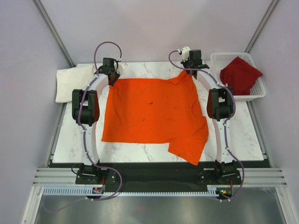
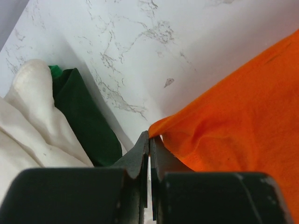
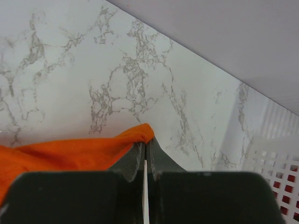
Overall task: Fold and stack the t-shirts
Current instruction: Flatten the tshirt out
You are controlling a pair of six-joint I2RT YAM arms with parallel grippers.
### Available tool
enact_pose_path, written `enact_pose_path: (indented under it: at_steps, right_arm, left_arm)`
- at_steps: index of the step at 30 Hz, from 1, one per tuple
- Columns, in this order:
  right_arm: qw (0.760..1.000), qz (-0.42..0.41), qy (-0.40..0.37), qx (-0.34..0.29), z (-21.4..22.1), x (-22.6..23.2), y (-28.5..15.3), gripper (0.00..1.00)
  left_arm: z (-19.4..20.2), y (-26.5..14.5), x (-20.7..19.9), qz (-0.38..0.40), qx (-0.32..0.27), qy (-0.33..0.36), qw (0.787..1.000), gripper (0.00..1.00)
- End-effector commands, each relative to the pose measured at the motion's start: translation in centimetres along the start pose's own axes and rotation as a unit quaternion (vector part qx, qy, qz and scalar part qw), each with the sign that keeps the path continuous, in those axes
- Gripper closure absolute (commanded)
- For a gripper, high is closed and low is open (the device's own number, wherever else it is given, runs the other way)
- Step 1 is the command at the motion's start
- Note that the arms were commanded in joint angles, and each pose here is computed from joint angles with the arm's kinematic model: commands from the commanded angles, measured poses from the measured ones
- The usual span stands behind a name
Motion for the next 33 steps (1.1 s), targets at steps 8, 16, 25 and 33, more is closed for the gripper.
enact_pose_path:
  at_steps: [8, 16, 25, 33]
  right_arm:
    - [0.997, -0.032, 0.039, -0.054, -4.1, -0.1, -2.8, 1.00]
    - [0.999, 0.011, 0.025, -0.035, -3.6, -1.5, -3.1, 1.00]
    - [0.999, 0.048, 0.014, -0.013, -2.4, -3.7, -4.0, 1.00]
    - [0.998, 0.065, 0.004, -0.022, -3.2, -4.4, -4.3, 1.00]
  left_arm:
    - [-1.7, -3.1, 1.7, -0.032, -0.035, 0.007, 0.999, 0.98]
    - [-1.9, -3.8, 2.2, -0.042, -0.040, 0.009, 0.998, 0.98]
    - [-2.0, -3.7, 2.7, -0.050, -0.043, 0.008, 0.998, 0.98]
    - [-3.2, -3.8, 3.7, -0.070, -0.060, 0.015, 0.996, 0.98]
Point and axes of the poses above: each gripper's point midway between its finger pads, its own y axis out along the fingers, its own x axis along the line the jaws close on, z = x × y, the point moved 9 cm from there along -y, back along the fingers, and after that the axes turned 6 degrees about -y, right-handed, at the moved point
